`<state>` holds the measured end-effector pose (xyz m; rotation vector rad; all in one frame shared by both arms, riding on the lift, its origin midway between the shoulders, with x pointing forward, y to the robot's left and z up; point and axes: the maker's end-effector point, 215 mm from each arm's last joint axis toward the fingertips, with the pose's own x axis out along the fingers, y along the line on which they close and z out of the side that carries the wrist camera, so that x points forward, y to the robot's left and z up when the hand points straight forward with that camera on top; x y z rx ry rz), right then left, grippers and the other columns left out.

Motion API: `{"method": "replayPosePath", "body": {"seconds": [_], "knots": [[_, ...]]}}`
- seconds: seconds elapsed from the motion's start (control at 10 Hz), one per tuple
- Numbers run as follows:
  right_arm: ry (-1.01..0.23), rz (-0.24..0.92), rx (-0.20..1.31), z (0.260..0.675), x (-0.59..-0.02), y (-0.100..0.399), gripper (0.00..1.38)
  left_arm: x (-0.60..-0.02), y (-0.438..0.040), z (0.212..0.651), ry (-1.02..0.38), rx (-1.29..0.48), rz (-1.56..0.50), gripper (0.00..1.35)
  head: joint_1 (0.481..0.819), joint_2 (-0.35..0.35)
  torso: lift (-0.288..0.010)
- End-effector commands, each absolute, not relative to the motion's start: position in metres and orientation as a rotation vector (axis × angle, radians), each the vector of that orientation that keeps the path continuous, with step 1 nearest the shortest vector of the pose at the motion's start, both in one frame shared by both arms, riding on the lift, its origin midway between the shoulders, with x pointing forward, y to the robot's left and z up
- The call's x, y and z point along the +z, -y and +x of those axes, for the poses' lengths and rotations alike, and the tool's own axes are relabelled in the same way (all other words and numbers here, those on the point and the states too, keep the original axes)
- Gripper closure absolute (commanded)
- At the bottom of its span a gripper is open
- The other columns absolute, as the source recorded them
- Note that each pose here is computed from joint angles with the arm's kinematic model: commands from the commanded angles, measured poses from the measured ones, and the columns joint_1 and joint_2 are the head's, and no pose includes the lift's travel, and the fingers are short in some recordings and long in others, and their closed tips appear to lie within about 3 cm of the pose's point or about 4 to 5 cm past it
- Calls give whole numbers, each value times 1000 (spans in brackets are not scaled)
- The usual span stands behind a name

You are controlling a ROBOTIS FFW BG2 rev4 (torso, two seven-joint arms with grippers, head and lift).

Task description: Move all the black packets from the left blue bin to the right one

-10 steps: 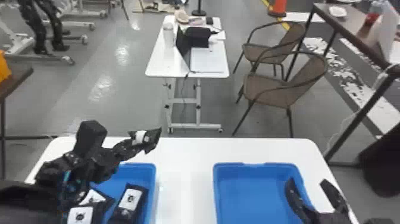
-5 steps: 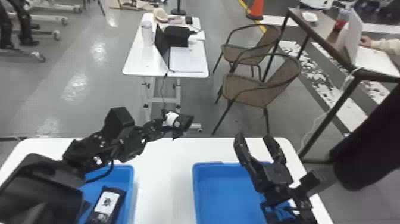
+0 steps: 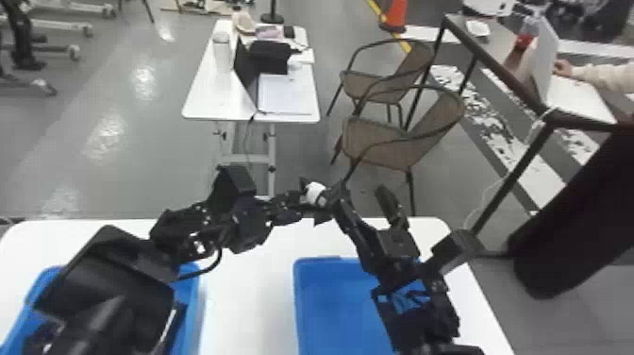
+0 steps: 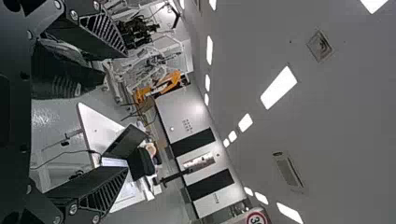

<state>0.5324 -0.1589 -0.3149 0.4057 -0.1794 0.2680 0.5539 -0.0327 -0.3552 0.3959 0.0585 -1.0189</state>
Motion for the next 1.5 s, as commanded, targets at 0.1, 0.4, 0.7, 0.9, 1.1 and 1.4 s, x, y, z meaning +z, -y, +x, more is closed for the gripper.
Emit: {"method": "replayPosePath", "body": {"seconds": [0.1,0.4,0.7,0.9,1.1,1.4], "knots": [[149,417,277,541,-321,150,171,-356,56,543,-58,-1064,368,1211,695,-201,0],[129,393,242,542,-326,155,952,-357,59,542,-61,-1069,356,1211,695,-211,0],[118,391,221,538,-332,158,1131,-353,57,543,-51,-1065,353,1211,695,-217,0],[107,416,204,533,-340,161,1276,-351,51,548,-41,-1031,341,1211,695,-219,0],[135,441,190,528,-341,164,1277,-348,44,554,-32,-996,321,1202,695,-215,0],[86,463,103,526,-376,205,1277,-369,-15,553,-99,-898,297,171,695,-213,0]]}}
